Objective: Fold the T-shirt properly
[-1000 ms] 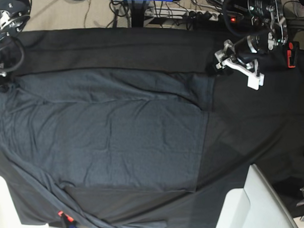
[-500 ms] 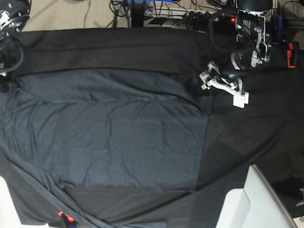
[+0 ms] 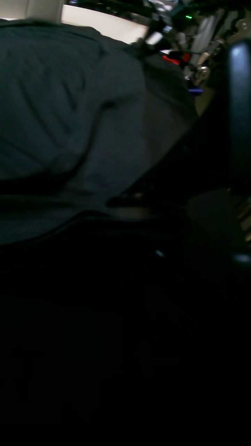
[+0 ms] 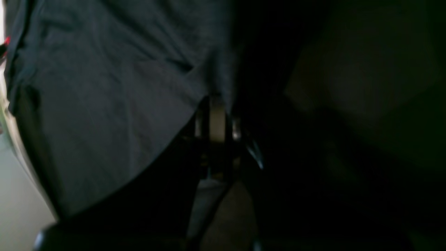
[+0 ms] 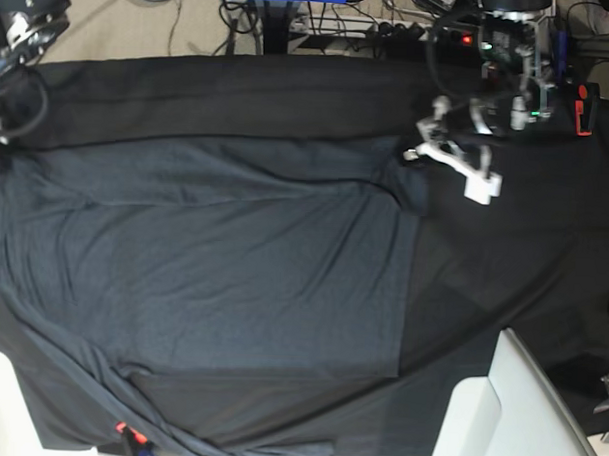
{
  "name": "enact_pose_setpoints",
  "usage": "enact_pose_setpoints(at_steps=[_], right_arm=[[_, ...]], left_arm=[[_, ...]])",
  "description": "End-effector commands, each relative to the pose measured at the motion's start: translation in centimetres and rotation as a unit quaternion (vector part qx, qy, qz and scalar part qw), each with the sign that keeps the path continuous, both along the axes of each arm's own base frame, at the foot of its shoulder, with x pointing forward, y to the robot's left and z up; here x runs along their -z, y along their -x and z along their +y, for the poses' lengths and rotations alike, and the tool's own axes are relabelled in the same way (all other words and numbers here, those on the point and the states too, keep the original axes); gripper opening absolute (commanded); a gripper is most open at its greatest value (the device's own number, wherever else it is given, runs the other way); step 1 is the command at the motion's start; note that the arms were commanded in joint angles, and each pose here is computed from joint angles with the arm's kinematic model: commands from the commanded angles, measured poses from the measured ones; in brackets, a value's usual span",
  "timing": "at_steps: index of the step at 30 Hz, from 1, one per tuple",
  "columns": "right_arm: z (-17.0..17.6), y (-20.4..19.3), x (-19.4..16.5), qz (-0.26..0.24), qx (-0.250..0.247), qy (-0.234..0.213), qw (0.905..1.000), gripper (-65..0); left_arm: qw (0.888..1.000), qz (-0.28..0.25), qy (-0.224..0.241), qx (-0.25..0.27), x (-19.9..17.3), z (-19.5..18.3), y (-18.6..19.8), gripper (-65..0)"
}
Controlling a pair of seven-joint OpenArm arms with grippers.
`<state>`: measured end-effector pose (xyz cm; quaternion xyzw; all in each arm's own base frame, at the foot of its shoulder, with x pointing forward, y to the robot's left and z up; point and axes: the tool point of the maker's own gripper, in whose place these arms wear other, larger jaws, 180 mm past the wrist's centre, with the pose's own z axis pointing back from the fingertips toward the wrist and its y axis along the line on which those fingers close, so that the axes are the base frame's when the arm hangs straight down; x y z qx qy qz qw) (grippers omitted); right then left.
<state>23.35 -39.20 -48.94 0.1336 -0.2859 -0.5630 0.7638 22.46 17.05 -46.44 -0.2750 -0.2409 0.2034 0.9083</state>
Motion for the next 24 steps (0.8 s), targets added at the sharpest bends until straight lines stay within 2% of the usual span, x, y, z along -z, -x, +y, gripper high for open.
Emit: enact_pose_setpoints(at_steps=[1,12,16,24], right_arm=[[-2.0,-1.5,-2.5,-0.028,0.000,0.025,0.9993,-64.8],[-1.9,0.0,-3.3,-0.013,-0.020,0.030,0.9993,-64.8],[-2.5,1.1,-3.9,-0.007,-0.022,0.054,0.9983,-64.8],[-1.8,3.3,-3.7,0.008,-0.027,0.071,0.9971,-64.8]], left_arm=[[1.000,-0.022,-0.004,-0.001,-1.4,0.7,-0.8,-65.0],[1.000,0.000,-0.014,0.008,-1.3,1.5,1.4,-65.0],[1.000,-0.007,-0.023,0.016,-2.1,1.4,2.1,-65.0],[0.999,-0.011,-0.039,0.032,-2.8,1.6,2.8,-65.0]])
